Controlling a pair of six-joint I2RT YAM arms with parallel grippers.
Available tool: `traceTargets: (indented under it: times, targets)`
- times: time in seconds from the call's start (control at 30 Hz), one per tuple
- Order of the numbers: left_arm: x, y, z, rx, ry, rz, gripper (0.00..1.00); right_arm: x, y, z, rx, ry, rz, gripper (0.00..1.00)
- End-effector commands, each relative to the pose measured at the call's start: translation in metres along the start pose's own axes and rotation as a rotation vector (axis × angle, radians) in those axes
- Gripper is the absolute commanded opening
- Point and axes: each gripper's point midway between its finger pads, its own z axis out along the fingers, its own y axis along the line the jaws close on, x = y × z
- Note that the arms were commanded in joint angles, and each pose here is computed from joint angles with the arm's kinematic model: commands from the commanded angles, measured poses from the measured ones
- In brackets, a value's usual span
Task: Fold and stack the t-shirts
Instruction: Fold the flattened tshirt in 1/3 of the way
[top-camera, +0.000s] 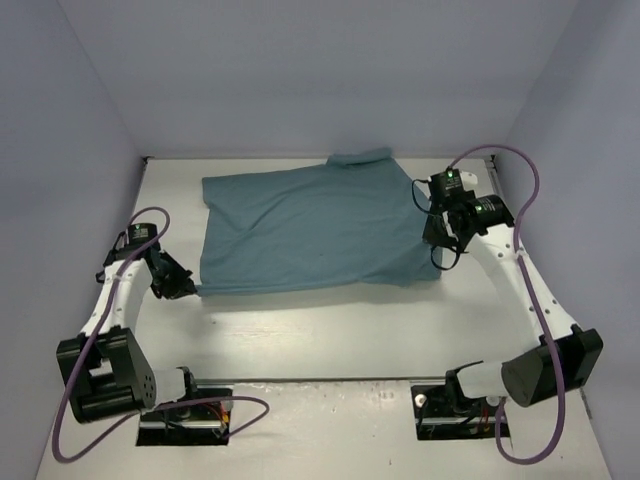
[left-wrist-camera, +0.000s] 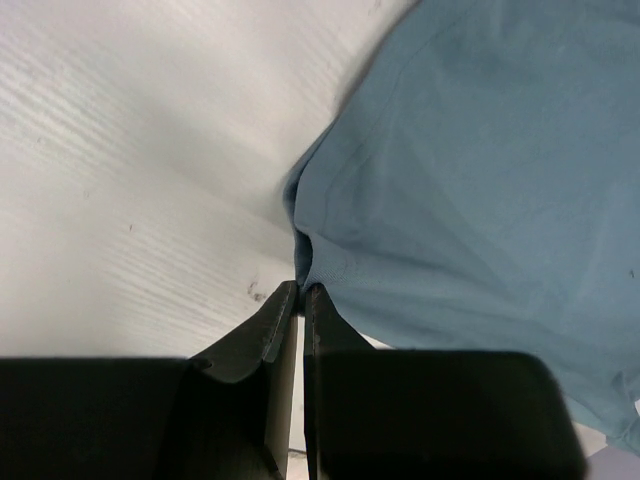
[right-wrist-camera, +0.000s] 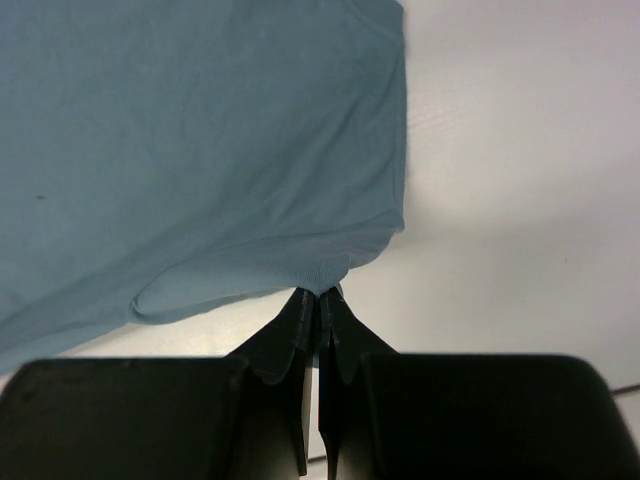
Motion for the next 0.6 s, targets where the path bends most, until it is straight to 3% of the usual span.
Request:
traceTargets:
  times: [0.0, 0.57]
  targets:
    - [-0.029, -0.022, 0.004, 0.027, -0.047, 0.014, 0.00, -0.035, 0.013, 0.010, 0.009, -0.064, -0.054, 0.00]
    - [-0.062, -0.053, 0.036, -0.025, -0.049, 0.105, 0.00, -0.062, 0.036, 0.060, 0.013, -0.038, -0.100, 0.00]
